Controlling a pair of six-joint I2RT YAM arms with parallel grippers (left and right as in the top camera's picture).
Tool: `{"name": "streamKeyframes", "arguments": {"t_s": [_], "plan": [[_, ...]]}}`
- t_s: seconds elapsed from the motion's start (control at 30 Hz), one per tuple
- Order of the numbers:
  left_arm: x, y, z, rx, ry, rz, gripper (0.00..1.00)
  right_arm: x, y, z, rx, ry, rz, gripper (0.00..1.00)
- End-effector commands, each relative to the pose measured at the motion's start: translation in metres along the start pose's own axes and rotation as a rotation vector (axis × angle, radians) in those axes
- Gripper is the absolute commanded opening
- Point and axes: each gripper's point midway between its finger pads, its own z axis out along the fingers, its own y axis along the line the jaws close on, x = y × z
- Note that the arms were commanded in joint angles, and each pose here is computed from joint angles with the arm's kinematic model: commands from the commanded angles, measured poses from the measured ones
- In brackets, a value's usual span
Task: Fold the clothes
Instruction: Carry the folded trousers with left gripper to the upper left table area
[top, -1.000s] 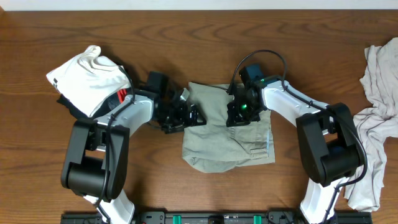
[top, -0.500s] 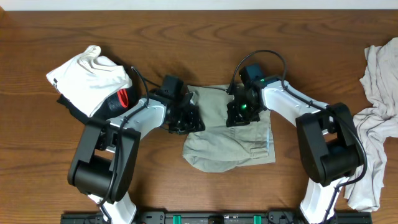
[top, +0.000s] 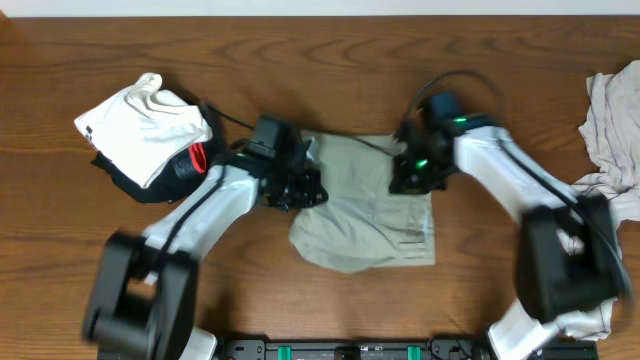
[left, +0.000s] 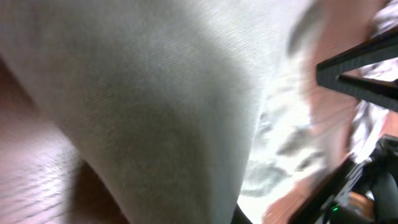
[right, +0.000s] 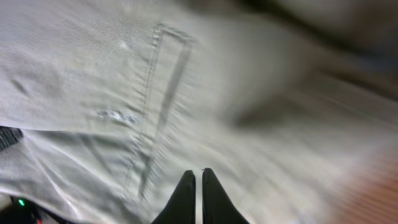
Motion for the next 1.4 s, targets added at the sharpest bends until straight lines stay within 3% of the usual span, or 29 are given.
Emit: {"name": "streamKeyframes", "arguments": {"t_s": [0.0, 0.13, 0.23, 0.43, 0.6, 0.73, 0.97, 1.07, 1.13, 1.17, 1.37], "plan": [[-0.050, -0.028, -0.067, 0.024, -0.229, 0.096, 0.06, -0.015, 0.018, -0.072, -0.004, -0.222, -0.085, 0.08], [-0.079, -0.022, -0.126, 0.022, -0.399, 0.033, 0.06, -0.015, 0.025, -0.112, 0.029, -0.346, -0.119, 0.11], [-0.103, 0.007, -0.185, -0.008, -0.558, -0.063, 0.06, -0.010, 0.031, -0.129, 0.035, -0.393, -0.125, 0.12], [-0.119, 0.069, -0.269, -0.060, -0.766, -0.206, 0.06, -0.003, 0.030, -0.128, 0.034, -0.367, -0.097, 0.10], [-0.120, 0.108, -0.333, -0.060, -0.939, -0.231, 0.06, -0.001, 0.030, -0.127, 0.035, -0.358, -0.093, 0.09], [-0.105, 0.144, -0.349, -0.093, -0.964, -0.330, 0.06, -0.001, 0.030, -0.127, 0.035, -0.360, -0.094, 0.09], [-0.086, 0.179, -0.323, -0.131, -0.848, -0.385, 0.07, -0.004, 0.031, -0.128, 0.034, -0.373, -0.099, 0.10], [-0.076, 0.200, -0.313, -0.197, -0.805, -0.465, 0.17, -0.003, 0.031, -0.128, 0.033, -0.371, -0.099, 0.09], [-0.070, 0.213, -0.310, -0.252, -0.787, -0.510, 0.50, -0.003, 0.031, -0.128, 0.034, -0.369, -0.098, 0.09], [-0.068, 0.214, -0.309, -0.258, -0.782, -0.517, 0.61, -0.003, 0.030, -0.128, 0.034, -0.368, -0.097, 0.10], [-0.055, 0.199, -0.316, -0.258, -0.776, -0.510, 0.76, -0.002, 0.030, -0.127, 0.035, -0.363, -0.095, 0.10]]}}
